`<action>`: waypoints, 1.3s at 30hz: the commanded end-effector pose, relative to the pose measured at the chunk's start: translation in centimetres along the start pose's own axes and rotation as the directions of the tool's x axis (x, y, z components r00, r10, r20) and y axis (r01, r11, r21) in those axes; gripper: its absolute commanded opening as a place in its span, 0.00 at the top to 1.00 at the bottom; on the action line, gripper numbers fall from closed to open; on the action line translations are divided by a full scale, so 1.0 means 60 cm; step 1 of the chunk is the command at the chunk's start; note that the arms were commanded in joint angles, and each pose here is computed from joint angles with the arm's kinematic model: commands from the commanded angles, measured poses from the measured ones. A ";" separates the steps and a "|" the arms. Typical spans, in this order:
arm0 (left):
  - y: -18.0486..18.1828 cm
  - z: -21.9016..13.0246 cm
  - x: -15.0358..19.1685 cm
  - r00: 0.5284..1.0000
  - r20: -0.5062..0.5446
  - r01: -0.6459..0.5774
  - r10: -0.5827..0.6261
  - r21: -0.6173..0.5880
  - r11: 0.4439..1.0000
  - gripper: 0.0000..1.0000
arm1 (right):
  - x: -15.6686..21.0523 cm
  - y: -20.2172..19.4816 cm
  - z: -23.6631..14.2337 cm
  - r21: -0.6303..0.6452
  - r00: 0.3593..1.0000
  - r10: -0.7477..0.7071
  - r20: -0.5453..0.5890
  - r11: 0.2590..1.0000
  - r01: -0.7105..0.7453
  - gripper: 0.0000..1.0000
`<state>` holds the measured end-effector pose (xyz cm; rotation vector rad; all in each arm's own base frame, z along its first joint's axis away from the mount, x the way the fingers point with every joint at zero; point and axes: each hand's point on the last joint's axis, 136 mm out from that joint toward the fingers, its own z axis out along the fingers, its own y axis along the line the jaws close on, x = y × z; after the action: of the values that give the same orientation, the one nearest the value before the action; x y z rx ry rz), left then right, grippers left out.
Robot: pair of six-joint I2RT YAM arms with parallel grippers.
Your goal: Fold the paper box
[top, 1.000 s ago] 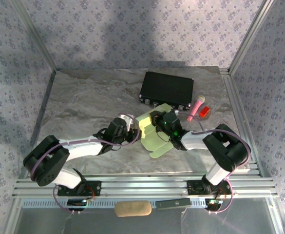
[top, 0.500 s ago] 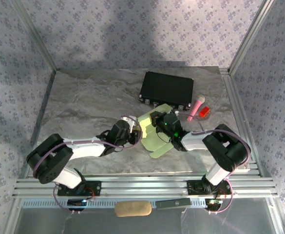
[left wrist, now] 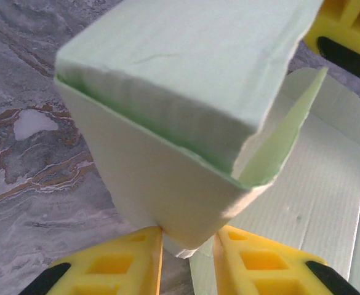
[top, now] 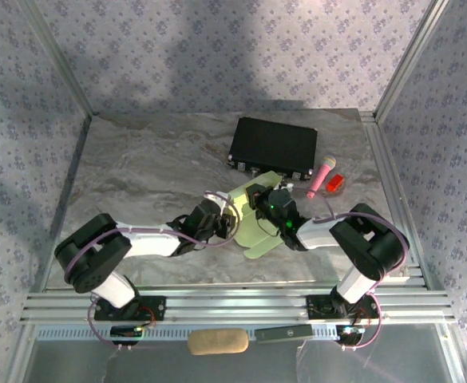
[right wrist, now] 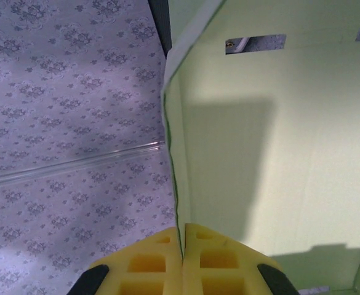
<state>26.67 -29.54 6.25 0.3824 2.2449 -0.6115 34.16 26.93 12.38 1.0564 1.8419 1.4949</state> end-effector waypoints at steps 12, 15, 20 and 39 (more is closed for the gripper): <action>-0.007 0.013 -0.038 0.997 0.070 -0.034 0.036 -0.029 0.999 0.80 | 0.018 -0.063 -0.003 0.032 0.998 -0.063 -0.004 0.997 0.063 1.00; -0.009 0.015 -0.044 0.996 0.076 -0.037 0.040 -0.031 0.999 0.81 | 0.019 -0.065 -0.002 0.036 0.998 -0.061 -0.004 0.997 0.061 1.00; -0.011 0.019 -0.052 0.996 0.085 -0.037 0.040 -0.039 0.999 0.82 | 0.022 -0.066 -0.001 0.039 0.998 -0.058 -0.007 0.998 0.059 1.00; -0.007 0.024 -0.062 0.993 0.113 -0.008 0.016 -0.065 0.998 0.91 | 0.047 -0.097 0.009 0.039 0.999 -0.047 -0.013 0.998 0.048 1.00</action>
<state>28.54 -29.08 6.10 0.3455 2.2217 -0.4772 34.39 27.21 11.74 1.0341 1.6574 1.5156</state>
